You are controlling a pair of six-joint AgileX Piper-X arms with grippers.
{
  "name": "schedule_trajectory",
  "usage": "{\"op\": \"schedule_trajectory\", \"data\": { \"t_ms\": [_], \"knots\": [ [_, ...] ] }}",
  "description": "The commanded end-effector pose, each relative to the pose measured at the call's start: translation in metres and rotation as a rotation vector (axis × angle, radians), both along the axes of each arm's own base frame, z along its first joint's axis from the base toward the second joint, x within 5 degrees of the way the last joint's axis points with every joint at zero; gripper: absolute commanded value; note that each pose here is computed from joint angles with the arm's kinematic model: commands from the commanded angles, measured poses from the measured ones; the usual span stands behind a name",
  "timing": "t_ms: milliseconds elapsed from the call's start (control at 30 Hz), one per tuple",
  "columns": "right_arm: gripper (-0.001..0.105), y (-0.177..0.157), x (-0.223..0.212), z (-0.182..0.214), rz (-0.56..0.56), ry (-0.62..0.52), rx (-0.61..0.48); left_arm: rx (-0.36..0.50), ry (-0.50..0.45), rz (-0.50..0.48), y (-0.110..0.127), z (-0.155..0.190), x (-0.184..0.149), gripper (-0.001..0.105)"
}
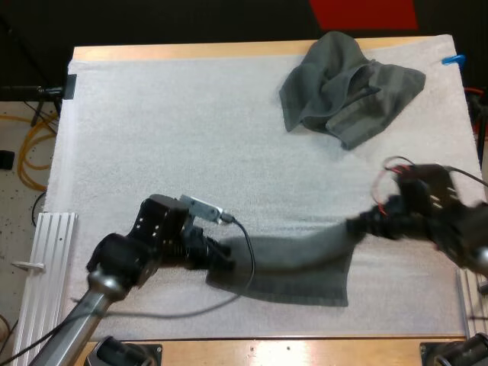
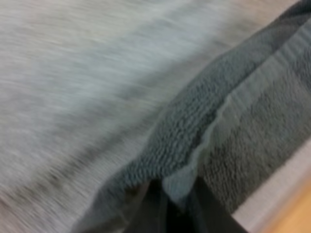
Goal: Pick towel from pile fold and stack
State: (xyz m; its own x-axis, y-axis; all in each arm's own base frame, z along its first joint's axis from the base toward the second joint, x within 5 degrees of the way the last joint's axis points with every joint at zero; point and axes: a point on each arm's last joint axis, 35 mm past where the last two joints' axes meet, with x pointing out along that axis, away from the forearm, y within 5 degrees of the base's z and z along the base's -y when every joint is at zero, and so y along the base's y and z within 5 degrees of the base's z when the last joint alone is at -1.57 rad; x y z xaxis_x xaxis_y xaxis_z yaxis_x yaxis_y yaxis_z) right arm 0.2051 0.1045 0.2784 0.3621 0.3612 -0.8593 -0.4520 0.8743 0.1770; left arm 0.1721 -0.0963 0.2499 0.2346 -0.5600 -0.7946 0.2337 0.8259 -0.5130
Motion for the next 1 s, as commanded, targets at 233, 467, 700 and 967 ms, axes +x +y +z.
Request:
{"op": "schedule_trajectory", "data": {
  "t_ms": [233,467,700,967],
  "knots": [
    [0.000,0.036,0.081,-0.063,-0.045,-0.201,0.016,0.015,-0.223,0.036,0.008,-0.057,0.070,0.000],
    [0.000,0.047,0.110,-0.096,-0.088,-0.300,0.011,0.002,-0.300,0.075,0.011,-0.091,0.105,0.000],
    [0.000,0.050,0.120,-0.102,-0.119,-0.374,0.015,-0.022,-0.388,0.080,0.008,-0.095,0.117,0.001],
    [0.040,0.049,0.125,-0.097,-0.179,-0.408,-0.025,-0.051,-0.483,0.084,0.003,-0.074,0.134,0.050]
  ]
}}
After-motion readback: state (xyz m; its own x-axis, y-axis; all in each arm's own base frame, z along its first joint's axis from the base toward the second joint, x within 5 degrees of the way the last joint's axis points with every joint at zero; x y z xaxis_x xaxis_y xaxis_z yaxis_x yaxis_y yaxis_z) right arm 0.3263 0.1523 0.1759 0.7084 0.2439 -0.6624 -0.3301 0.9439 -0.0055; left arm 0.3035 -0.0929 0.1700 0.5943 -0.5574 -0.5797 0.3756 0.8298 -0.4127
